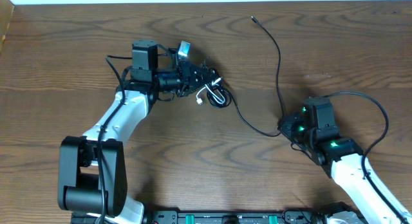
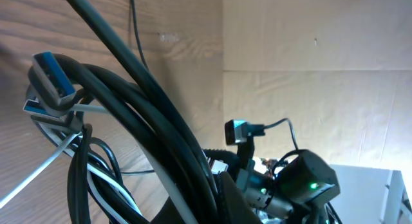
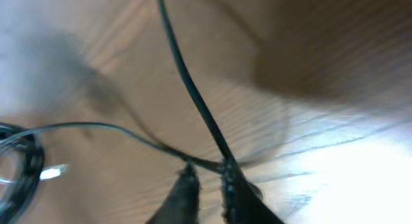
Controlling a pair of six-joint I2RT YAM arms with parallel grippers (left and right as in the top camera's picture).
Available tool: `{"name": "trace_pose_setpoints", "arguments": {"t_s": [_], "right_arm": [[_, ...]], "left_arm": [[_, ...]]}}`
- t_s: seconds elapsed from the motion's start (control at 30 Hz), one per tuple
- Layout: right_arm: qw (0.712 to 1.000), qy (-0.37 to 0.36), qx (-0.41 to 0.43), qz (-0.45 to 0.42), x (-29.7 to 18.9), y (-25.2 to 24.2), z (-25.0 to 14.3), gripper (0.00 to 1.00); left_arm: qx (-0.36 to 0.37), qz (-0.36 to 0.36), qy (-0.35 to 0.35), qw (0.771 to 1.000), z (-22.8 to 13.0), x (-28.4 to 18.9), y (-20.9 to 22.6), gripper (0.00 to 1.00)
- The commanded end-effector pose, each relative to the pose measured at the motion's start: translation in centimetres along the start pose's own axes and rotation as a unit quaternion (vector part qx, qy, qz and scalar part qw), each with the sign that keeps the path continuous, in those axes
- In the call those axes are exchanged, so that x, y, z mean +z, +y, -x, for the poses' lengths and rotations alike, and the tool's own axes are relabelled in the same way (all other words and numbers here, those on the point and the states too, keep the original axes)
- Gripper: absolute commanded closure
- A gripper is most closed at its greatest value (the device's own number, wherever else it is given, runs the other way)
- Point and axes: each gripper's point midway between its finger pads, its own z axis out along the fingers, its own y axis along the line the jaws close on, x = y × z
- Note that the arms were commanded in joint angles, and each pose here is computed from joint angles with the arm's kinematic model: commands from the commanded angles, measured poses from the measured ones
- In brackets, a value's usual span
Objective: Untangle cables
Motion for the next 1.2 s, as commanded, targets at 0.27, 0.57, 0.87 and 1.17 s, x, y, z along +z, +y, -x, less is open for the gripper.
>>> {"name": "trace_pose_setpoints", "arguments": {"t_s": [0.27,0.57,0.87,1.17], "right_arm": [[0.977,0.085,-0.082,0.175,-0.7,7.3,-2.9,0.61],[0.971,0.117,-0.093,0.184,1.4,8.6,-5.4,0.53],[0.979,0.084,-0.088,0.162,3.2,8.0,-4.2,0.52],[0.980,0.055,-0.085,0.174,3.2,8.9,-3.0,0.52]], "left_arm": [[0.105,-0.075,0.084,0.988,-3.5,1.2,-3.7,0.92],[0.114,-0.078,0.097,0.986,-4.3,1.9,-4.0,0.92],[0.114,-0.078,0.097,0.986,-4.3,1.9,-4.0,0.92],[0.113,-0.092,0.110,0.983,-4.8,1.7,-4.4,0.92]]}}
